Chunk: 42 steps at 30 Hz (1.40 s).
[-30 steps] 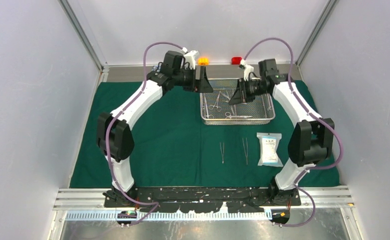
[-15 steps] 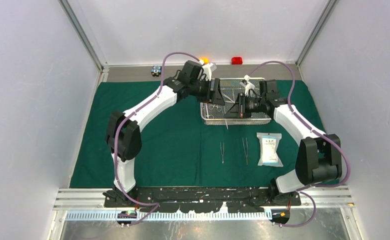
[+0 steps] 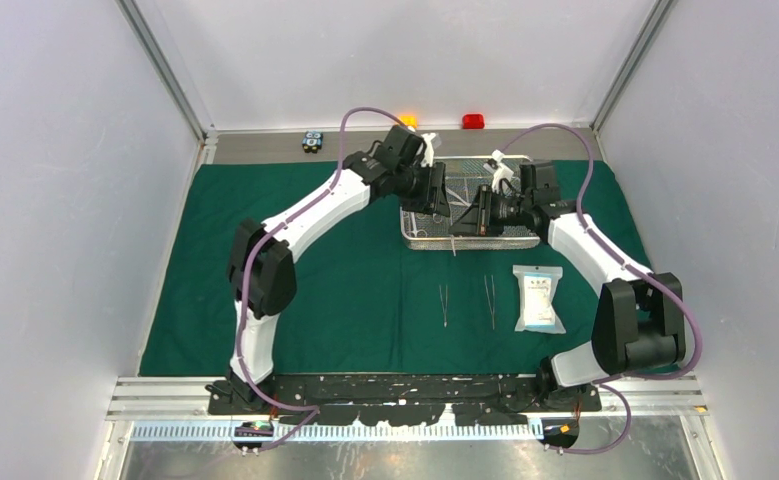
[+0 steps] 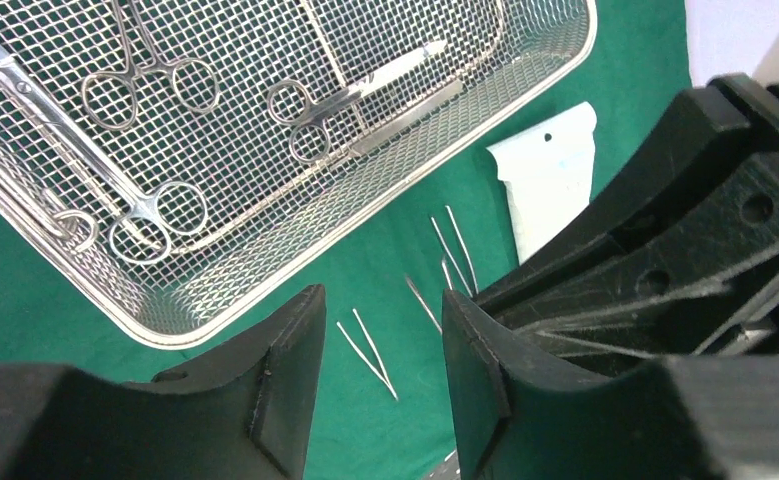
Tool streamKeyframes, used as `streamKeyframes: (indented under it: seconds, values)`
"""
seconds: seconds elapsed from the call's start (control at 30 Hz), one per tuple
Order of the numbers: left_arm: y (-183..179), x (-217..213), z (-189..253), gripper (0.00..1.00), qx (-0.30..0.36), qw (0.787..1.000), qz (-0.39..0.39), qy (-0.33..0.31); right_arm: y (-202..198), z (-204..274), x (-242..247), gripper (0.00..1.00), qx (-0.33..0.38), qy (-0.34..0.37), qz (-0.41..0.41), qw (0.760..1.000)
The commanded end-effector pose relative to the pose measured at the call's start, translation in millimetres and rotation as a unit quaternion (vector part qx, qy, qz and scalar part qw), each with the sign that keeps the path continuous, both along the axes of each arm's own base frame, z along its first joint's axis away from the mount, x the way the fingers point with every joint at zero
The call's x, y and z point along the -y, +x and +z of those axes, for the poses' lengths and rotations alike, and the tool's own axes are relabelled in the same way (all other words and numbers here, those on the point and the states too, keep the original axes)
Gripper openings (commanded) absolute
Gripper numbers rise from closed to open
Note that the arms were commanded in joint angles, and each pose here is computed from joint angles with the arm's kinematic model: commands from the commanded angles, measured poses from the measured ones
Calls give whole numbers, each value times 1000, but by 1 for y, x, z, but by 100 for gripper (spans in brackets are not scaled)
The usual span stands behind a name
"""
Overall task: Open and lay out the surgical kit
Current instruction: Place the medical item in the surgical kit.
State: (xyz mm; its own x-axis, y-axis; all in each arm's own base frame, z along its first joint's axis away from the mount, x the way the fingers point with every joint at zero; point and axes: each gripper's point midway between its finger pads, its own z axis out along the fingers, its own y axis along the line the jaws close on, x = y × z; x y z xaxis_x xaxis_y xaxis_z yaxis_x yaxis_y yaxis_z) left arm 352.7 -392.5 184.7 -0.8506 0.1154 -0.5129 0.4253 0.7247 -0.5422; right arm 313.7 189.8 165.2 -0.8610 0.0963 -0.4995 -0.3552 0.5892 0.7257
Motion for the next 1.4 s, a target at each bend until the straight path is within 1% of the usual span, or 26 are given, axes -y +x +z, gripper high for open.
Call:
streamKeyframes:
  seconds: [0.0,0.3,0.5,0.93,1.37]
  values:
    - [11,4,10,47,11,1000,21,4,5,14,0,1,38,0,-8,999]
    - [12,21,11,47,-15,1000,21,-16,9,9,2,0,32,-8,-20,999]
    - [8,23,4,45,-28,999,19,-15,11,6,4,0,29,-16,-24,999]
    - [-6,8,18,41,-9,1000,13,-15,13,-1,5,1,21,-25,-28,999]
    - [-2,20,28,40,-15,999,6,-38,15,-8,5,0,10,-26,-28,999]
